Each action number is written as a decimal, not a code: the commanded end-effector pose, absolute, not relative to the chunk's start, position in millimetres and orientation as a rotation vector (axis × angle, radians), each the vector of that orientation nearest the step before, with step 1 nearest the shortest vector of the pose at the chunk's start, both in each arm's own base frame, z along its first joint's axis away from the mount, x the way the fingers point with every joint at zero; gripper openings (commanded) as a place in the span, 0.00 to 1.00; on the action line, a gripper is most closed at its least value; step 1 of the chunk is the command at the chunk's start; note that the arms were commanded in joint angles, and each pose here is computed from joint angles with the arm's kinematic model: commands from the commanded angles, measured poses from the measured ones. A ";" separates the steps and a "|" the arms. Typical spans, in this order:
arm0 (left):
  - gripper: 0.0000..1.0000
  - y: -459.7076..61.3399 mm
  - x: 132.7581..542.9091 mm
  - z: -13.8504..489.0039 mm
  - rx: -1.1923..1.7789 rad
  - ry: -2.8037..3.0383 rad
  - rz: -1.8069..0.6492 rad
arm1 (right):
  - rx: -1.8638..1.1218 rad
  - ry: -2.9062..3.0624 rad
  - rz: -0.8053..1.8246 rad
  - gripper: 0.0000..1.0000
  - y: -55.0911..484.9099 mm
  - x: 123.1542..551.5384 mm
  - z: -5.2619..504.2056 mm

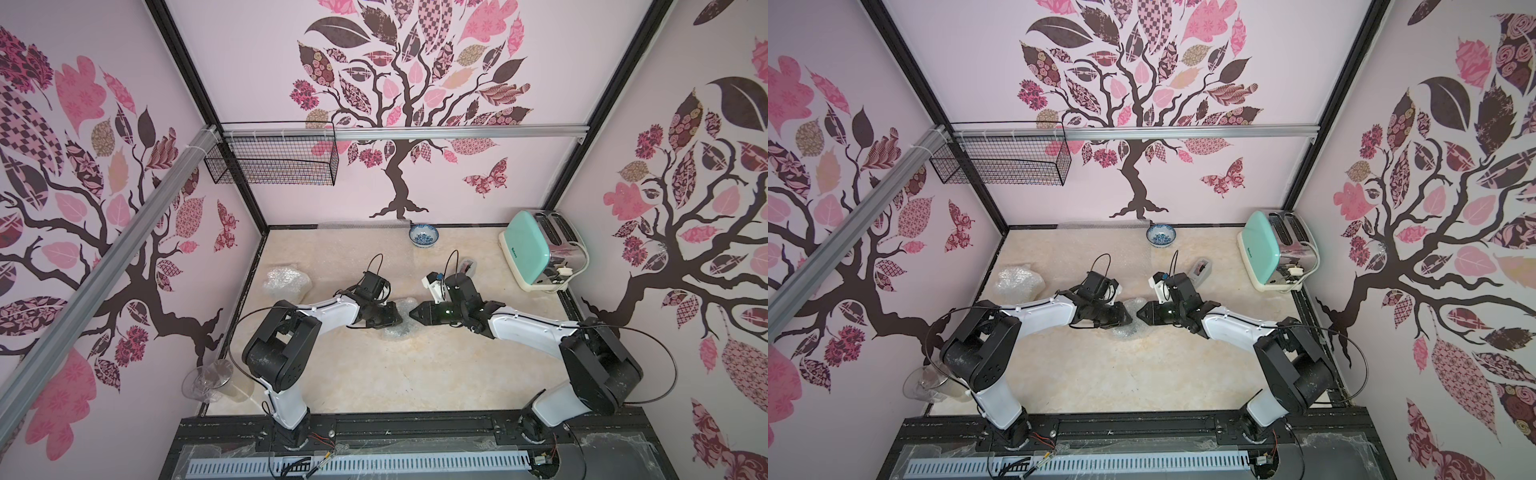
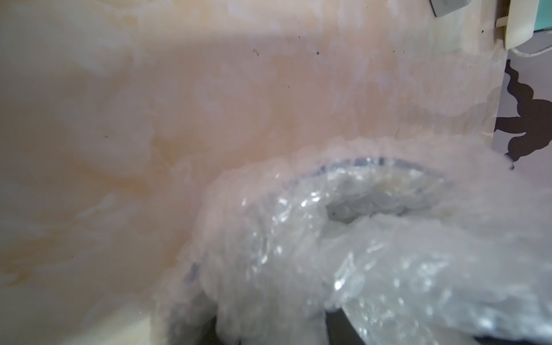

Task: Wrap bowls in bubble wrap
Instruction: Wrap the bowl in bubble wrap, then tear off the tape using the Tape Cutter.

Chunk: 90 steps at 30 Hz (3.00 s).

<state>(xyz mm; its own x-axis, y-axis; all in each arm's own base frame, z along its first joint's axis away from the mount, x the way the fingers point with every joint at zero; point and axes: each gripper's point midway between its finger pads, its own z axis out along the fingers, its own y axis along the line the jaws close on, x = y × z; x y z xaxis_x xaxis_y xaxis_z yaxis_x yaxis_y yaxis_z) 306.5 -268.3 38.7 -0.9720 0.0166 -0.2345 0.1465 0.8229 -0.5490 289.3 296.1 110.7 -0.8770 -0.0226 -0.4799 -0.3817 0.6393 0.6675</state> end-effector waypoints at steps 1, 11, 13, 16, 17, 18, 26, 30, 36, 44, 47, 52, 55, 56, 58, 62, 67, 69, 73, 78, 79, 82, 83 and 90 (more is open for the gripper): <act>0.30 -249.3 288.7 8.8 0.115 2.907 -0.708 | -0.331 2.446 1.112 0.27 296.3 291.2 118.4; 0.29 -257.1 287.8 20.8 0.191 2.903 -0.590 | -0.334 2.321 1.028 0.31 280.5 293.0 174.4; 0.28 -260.3 288.5 22.5 0.198 2.897 -0.591 | -0.352 2.351 1.119 0.25 289.0 283.5 168.9; 0.27 -263.1 288.8 22.8 0.204 2.897 -0.592 | -0.344 2.420 1.163 0.21 295.0 279.9 148.2; 0.27 -263.8 289.0 22.9 0.207 2.896 -0.592 | -0.333 2.444 1.151 0.18 294.6 281.2 141.2; 0.27 -263.5 288.6 22.6 0.205 2.898 -0.592 | -0.328 2.464 1.148 0.17 295.2 281.4 134.8; 0.24 -263.1 287.4 24.8 0.215 2.891 -0.596 | -0.298 2.596 1.046 0.16 295.4 292.7 87.2; 0.23 -264.1 286.3 24.0 0.219 2.890 -0.606 | -0.267 2.683 0.907 0.14 285.4 298.3 57.9; 0.19 -263.0 287.2 21.1 0.204 2.884 -0.644 | -0.239 2.728 0.675 0.13 261.8 307.4 32.2; 0.14 -261.8 289.0 14.3 0.178 2.885 -0.694 | -0.247 2.673 0.713 0.18 266.4 311.4 47.6; 0.13 -259.9 289.6 15.2 0.181 2.884 -0.678 | -0.246 2.602 0.756 0.22 269.5 314.9 72.1; 0.12 -259.2 289.9 17.4 0.188 2.884 -0.666 | -0.250 2.501 0.769 0.28 268.1 320.7 116.4; 0.13 -260.0 289.9 20.0 0.192 2.879 -0.666 | -0.233 2.439 0.756 0.35 260.8 327.0 140.6; 0.13 -260.7 290.2 22.4 0.193 2.876 -0.666 | -0.220 2.417 0.756 0.36 256.2 330.2 148.2; 0.12 -261.8 290.3 25.3 0.202 2.870 -0.662 | -0.155 2.384 0.744 0.41 238.6 340.3 155.8; 0.12 -263.2 290.1 28.4 0.211 2.865 -0.657 | 0.091 2.311 0.767 0.47 179.4 370.9 164.8; 0.12 -264.0 290.7 27.4 0.219 2.868 -0.654 | 0.412 2.209 0.795 0.48 99.1 410.4 152.4; 0.12 -265.1 290.9 26.6 0.220 2.870 -0.659 | 0.474 2.183 0.854 0.47 84.2 424.0 146.3; 0.12 -264.8 290.6 26.4 0.228 2.873 -0.655 | 0.519 2.211 0.882 0.45 81.1 446.3 131.2; 0.12 -263.8 290.9 27.2 0.235 2.873 -0.645 | 0.546 2.241 0.969 0.43 90.5 462.1 110.0; 0.12 -263.7 290.5 27.1 0.236 2.875 -0.644 | 0.551 2.242 0.973 0.43 90.7 464.7 107.2; 0.12 -263.4 290.3 26.1 0.238 2.878 -0.641 | 0.561 2.261 0.999 0.42 94.2 469.7 96.9; 0.12 -263.7 290.2 25.8 0.237 2.879 -0.643 | 0.561 2.267 1.017 0.42 96.3 470.3 94.3; 0.12 -264.2 290.2 23.6 0.239 2.882 -0.645 | 0.570 2.269 1.086 0.38 103.4 475.0 83.0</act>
<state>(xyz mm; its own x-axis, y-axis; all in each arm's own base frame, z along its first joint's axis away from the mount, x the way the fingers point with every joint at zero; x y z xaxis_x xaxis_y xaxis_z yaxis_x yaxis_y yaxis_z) 302.4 -276.2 42.7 -0.9572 0.0926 -0.2743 0.2150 0.8618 -0.4595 462.2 97.2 66.1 -0.7585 0.5857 -0.2856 0.1829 0.6120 0.7694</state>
